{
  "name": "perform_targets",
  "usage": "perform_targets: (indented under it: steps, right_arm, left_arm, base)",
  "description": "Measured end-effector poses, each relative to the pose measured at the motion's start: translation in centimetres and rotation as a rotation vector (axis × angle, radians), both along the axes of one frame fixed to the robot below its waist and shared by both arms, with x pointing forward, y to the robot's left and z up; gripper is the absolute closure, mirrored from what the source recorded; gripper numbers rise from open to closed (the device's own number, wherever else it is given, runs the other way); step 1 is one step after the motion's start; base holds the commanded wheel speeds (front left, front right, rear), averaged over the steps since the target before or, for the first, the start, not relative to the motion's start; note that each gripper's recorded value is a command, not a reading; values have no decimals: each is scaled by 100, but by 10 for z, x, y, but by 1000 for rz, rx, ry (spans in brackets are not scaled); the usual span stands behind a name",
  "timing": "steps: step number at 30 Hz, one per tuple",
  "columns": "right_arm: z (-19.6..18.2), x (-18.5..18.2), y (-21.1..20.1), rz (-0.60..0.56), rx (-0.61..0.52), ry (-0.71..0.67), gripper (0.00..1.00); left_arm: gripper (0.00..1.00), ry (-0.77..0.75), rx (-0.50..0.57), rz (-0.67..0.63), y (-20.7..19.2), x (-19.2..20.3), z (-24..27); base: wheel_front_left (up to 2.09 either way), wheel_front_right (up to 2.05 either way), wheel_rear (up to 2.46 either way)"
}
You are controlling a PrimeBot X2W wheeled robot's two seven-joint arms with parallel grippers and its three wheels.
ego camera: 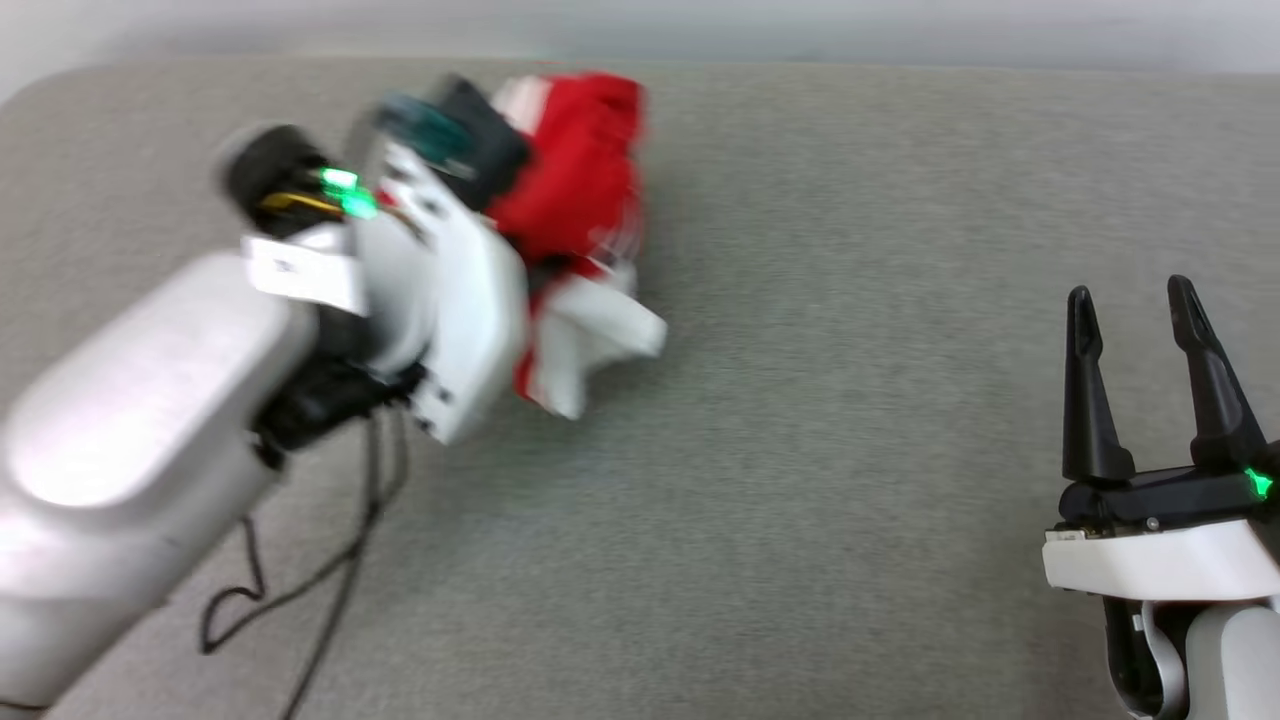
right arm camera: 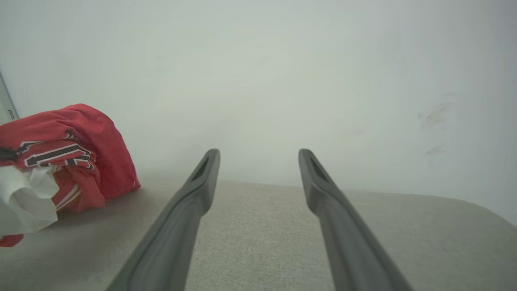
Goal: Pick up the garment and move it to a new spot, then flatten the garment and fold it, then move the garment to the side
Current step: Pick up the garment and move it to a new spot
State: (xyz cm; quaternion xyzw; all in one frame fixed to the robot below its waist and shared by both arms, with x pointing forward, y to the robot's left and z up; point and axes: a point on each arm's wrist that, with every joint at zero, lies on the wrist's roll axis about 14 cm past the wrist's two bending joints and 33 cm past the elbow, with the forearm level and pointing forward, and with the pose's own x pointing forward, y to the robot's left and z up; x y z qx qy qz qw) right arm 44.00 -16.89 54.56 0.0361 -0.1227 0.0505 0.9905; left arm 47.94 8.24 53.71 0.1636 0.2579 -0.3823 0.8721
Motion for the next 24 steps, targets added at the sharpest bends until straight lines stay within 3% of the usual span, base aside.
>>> perform_targets:
  steps: [7,11,18,24]
  right_arm:
    - [7,-20,-42,-119,-4,-4,0]
    - [5,-29,-63,-179,-7,8,0]
    - [-6,-28,-77,-221,-11,40,0]
    - [-13,-27,-85,-241,-10,61,0]
  left_arm:
    - [100,16,-44,-324,-110,-36,-8]
    - [100,74,-58,-455,-151,-59,-27]
    - [100,243,-8,-485,-166,-72,-90]
    - [100,392,84,-527,-163,-110,-142]
  base:
    - [0,0,0]
    - [0,0,0]
    - [0,0,0]
    - [0,0,0]
